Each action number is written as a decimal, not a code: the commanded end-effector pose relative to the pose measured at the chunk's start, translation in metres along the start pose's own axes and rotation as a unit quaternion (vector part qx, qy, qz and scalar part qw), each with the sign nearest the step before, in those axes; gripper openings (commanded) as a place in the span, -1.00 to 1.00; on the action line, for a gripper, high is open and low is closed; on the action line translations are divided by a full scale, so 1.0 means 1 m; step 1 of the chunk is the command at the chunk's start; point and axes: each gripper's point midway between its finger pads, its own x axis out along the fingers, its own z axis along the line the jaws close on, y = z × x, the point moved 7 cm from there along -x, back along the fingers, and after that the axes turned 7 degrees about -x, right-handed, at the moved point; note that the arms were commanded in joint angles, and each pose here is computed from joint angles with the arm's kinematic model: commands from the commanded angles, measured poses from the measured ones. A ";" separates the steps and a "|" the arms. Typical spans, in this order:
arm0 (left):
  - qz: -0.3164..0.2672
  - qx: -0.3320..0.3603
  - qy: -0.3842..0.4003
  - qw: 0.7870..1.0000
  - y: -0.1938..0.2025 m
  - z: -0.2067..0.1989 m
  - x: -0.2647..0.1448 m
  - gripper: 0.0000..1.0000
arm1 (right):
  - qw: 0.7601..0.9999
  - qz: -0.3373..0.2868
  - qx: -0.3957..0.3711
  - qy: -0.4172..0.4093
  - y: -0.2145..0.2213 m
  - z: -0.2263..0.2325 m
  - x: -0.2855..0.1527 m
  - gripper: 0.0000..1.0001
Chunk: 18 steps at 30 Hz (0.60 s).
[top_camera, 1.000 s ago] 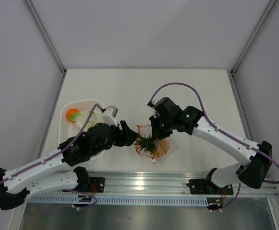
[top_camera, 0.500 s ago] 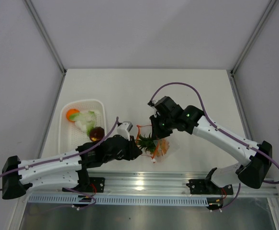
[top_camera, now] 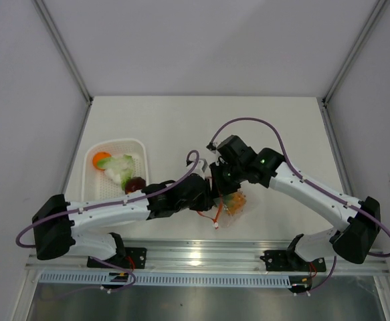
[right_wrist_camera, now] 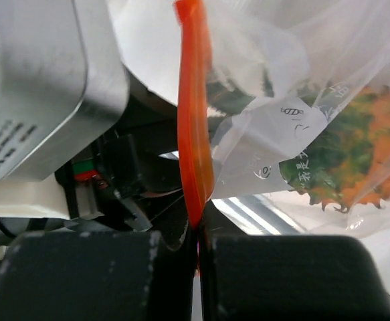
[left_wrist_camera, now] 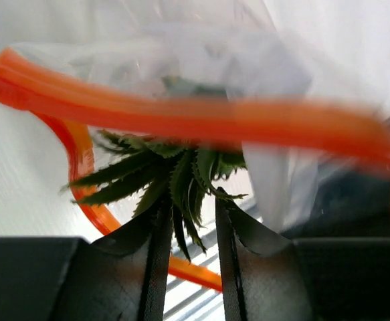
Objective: Place the food in the zip-top bag and seal the zipper
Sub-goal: Place the fake fruit in the zipper food storage bag.
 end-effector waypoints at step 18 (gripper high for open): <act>-0.066 0.024 -0.041 0.997 -0.031 -0.001 0.019 -0.14 | 0.997 -0.007 0.073 -0.022 0.004 -0.026 0.003 -1.00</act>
